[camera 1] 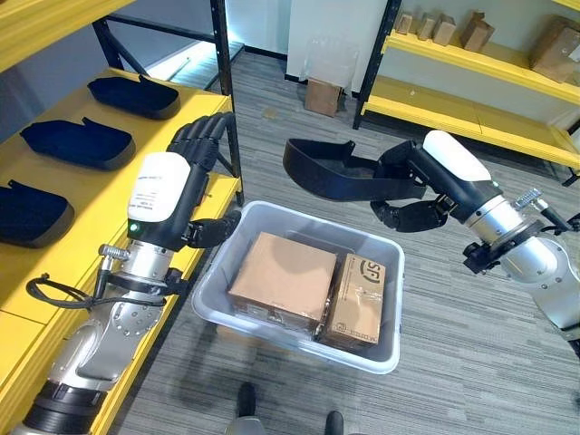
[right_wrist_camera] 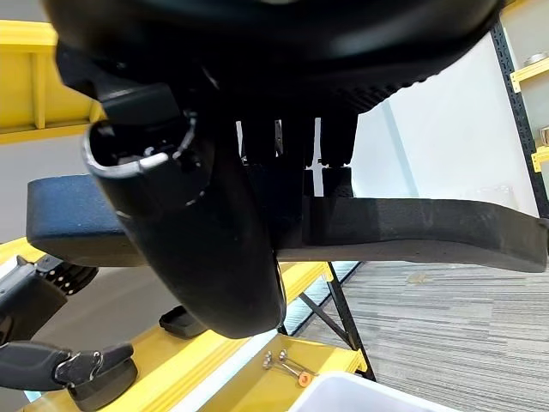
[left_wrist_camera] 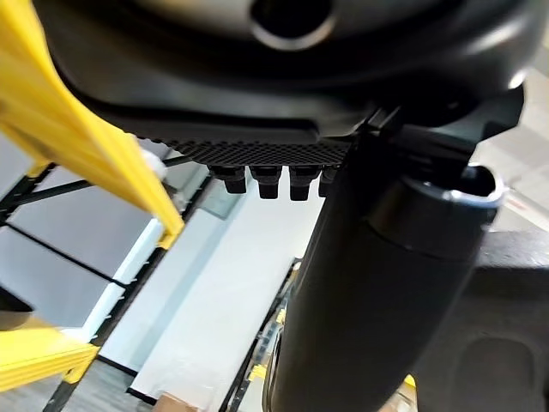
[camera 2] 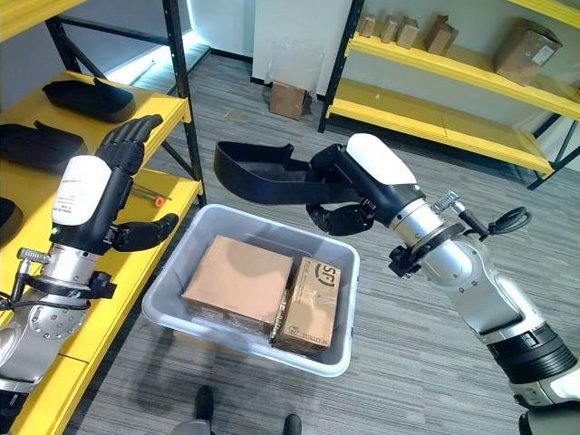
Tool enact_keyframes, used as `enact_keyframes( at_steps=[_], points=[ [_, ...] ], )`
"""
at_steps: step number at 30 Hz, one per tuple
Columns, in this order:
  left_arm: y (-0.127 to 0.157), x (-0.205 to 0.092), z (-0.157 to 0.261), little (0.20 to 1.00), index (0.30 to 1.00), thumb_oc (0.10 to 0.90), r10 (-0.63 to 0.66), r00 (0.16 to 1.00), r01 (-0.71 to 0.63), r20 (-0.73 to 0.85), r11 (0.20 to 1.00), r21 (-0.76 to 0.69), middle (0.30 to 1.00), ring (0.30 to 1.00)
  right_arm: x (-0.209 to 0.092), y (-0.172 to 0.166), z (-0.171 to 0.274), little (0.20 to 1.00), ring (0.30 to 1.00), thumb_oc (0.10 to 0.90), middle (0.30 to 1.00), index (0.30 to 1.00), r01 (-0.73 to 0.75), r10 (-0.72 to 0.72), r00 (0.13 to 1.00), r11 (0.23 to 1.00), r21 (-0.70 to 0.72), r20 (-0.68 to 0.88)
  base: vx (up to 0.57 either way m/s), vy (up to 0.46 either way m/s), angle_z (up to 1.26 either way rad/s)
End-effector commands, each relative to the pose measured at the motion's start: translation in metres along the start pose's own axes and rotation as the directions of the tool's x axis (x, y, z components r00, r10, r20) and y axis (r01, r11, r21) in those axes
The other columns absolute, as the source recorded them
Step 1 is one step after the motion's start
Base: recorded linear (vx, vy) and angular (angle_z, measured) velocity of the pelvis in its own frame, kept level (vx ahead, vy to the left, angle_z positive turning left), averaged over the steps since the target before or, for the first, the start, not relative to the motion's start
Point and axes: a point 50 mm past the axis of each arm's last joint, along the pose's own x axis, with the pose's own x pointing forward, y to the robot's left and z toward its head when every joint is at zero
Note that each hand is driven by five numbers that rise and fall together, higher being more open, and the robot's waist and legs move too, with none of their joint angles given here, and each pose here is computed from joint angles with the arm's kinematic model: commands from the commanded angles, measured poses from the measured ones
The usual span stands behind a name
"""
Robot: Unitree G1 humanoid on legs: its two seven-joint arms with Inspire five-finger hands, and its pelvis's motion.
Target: Move parts from the plastic box to the shelf.
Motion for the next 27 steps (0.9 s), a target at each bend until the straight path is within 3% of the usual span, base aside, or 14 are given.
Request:
enact_keyframes(
  at_steps=[1, 10, 27],
  points=[
    [0.017, 0.023, 0.026, 1.000, 1.000, 0.900, 0.100, 0.970, -0.118, 0.224, 0.991, 0.069, 1.000, 1.000, 0.017, -0.042, 0.019, 0.300, 0.300, 0.400, 0.300, 0.300, 0.200, -0.199, 0.970, 0.980, 0.012, 0.140, 0.01, 0.010, -0.05],
    [0.019, 0.029, 0.033, 1.000, 1.000, 0.900, 0.066, 0.950, -0.116, 0.304, 0.982, 0.149, 1.000, 1.000, 0.022, -0.039, 0.022, 0.300, 0.300, 0.400, 0.300, 0.300, 0.184, -0.185, 0.969, 0.983, 0.023, 0.163, 0.00, 0.003, -0.02],
    [0.005, 0.038, 0.052, 1.000, 1.000, 0.900, 0.000, 0.917, -0.067, 0.398, 0.986, 0.154, 1.000, 1.000, 0.032, -0.033, 0.030, 0.300, 0.300, 0.400, 0.300, 0.300, 0.164, -0.168, 0.965, 0.986, 0.036, 0.200, 0.00, 0.000, -0.03]
  ],
)
